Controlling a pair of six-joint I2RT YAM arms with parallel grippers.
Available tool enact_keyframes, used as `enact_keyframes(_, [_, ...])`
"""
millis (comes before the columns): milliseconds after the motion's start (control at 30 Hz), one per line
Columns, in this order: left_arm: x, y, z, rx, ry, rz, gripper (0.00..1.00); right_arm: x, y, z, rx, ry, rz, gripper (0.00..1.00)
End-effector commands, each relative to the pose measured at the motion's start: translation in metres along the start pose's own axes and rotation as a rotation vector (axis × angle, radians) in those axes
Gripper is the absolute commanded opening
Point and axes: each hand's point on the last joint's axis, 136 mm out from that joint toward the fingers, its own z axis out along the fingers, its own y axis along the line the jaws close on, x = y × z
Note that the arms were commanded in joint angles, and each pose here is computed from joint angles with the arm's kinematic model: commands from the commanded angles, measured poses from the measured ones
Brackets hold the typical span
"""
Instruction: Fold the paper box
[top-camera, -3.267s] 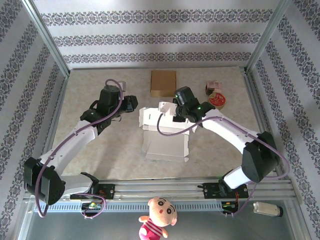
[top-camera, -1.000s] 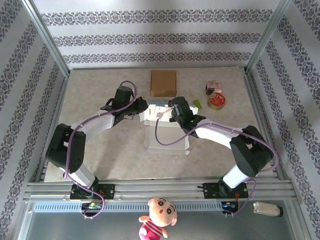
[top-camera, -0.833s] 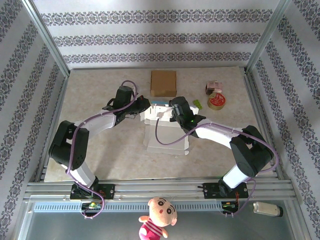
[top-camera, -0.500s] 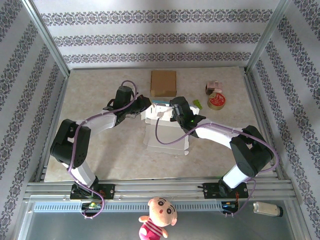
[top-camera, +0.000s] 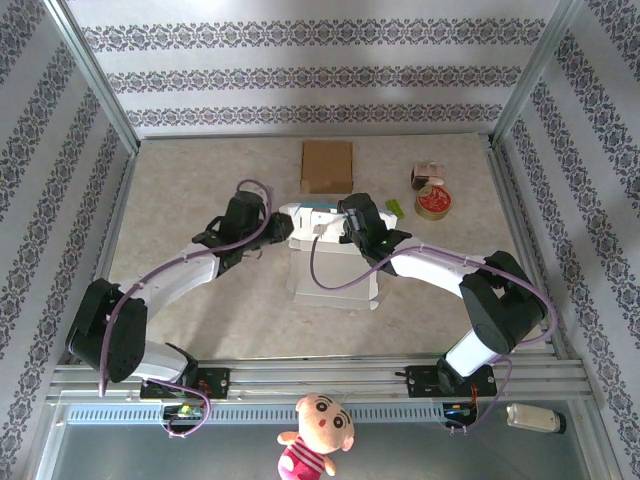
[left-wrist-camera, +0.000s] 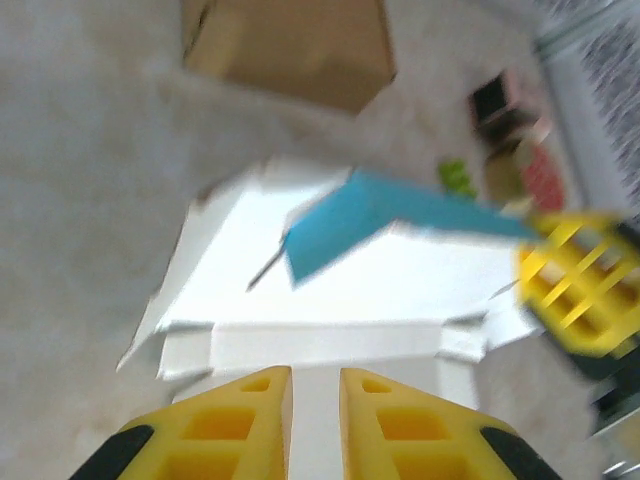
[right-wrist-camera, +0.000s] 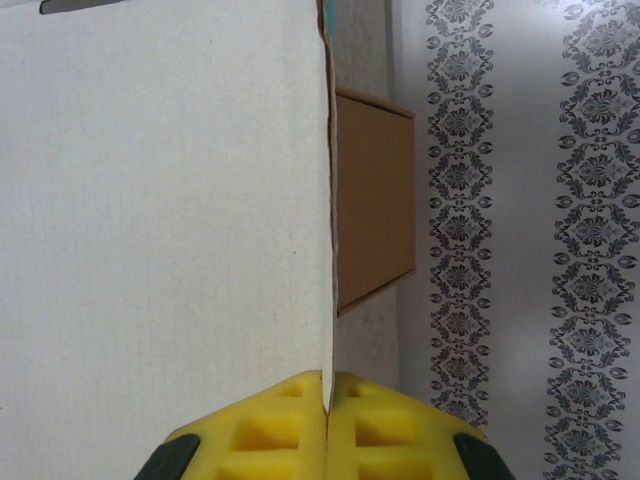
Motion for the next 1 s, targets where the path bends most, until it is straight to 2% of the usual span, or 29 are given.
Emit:
enact_keyframes(0, [0.037,0.024,0.014,-0.108,0.086,0.045,0.22,0.003,0.001,0.002,-0.004,-0.002,0.039,0.01])
enact_keyframes(67, [0.043,0.023,0.025,-0.093,0.105,0.025,0.28,0.003,0.0,0.002,-0.003,-0.005,0.04,0.01])
enact_keyframes(200, [0.044,0.025,0.044,-0.099,0.111,0.017,0.49,0.003,0.001,0.001,-0.009,-0.006,0.036,0.01])
enact_keyframes(300, [0.043,0.039,0.054,-0.163,0.101,0.037,0.54,0.001,-0.001,0.0,-0.008,-0.01,0.039,0.01])
enact_keyframes(767, [0.049,0.051,0.087,-0.185,0.117,0.091,0.54,0.001,0.001,-0.001,-0.009,-0.007,0.033,0.01])
enact_keyframes(900, [0.044,0.033,0.086,-0.101,0.103,0.085,0.51,0.003,0.002,0.0,-0.01,0.0,0.033,0.01])
enact_keyframes(967, [0.041,0.022,0.084,-0.048,0.092,0.081,0.46,0.002,0.002,0.0,-0.01,0.002,0.034,0.01])
